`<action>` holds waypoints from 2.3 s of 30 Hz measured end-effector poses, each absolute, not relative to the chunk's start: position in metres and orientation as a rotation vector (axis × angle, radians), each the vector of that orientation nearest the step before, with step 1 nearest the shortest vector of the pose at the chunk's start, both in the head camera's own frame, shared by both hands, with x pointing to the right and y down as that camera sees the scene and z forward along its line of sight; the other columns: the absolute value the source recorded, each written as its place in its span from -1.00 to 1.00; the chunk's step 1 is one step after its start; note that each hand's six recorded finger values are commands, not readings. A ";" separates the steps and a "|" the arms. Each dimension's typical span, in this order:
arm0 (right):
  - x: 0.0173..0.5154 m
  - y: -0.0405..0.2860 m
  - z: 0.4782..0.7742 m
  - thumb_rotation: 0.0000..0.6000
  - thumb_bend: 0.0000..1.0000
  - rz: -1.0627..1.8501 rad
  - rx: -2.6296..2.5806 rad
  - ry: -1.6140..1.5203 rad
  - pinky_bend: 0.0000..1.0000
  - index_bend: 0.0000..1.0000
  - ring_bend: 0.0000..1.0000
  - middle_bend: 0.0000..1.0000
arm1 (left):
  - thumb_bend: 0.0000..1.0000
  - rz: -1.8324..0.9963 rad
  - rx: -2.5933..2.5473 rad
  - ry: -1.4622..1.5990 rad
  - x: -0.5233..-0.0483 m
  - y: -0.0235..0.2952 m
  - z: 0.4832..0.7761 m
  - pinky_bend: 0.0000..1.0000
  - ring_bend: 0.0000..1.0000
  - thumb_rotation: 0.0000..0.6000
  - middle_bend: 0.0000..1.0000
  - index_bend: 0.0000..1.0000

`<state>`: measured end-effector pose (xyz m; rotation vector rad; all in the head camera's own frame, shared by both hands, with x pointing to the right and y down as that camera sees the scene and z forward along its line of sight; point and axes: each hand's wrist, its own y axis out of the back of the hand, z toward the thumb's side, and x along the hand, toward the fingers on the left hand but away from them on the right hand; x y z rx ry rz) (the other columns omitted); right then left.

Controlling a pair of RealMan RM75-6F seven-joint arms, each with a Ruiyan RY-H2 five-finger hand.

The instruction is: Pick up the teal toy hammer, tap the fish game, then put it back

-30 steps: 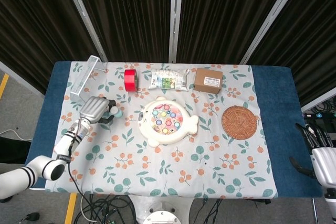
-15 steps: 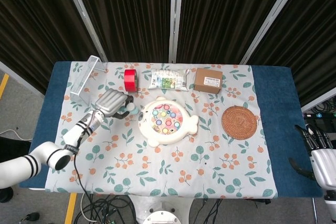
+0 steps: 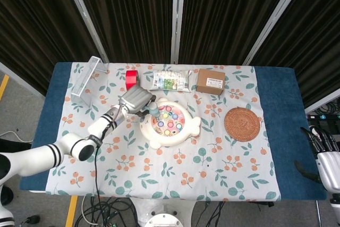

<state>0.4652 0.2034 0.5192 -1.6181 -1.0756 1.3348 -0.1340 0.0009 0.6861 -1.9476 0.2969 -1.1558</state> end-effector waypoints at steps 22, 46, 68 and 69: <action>0.476 0.208 0.519 1.00 -0.64 1.340 -1.616 -1.102 -1.00 -0.86 -1.00 -0.65 | 0.29 -1.208 -1.894 0.239 -0.114 0.005 0.690 0.08 0.01 1.00 0.30 0.25; 0.475 0.210 0.517 1.00 -0.64 1.332 -1.609 -1.109 -1.00 -0.86 -1.00 -0.64 | 0.28 -1.210 -1.893 0.272 -0.120 0.004 0.681 0.08 0.01 1.00 0.30 0.25; 0.477 0.211 0.519 1.00 -0.64 1.336 -1.615 -1.110 -1.00 -0.86 -1.00 -0.64 | 0.28 -1.154 -1.918 0.248 -0.110 0.019 0.675 0.09 0.01 1.00 0.30 0.25; 0.476 0.211 0.519 1.00 -0.64 1.335 -1.616 -1.109 -1.00 -0.86 -1.00 -0.64 | 0.29 -1.140 -1.921 0.241 -0.109 0.023 0.672 0.09 0.01 1.00 0.30 0.25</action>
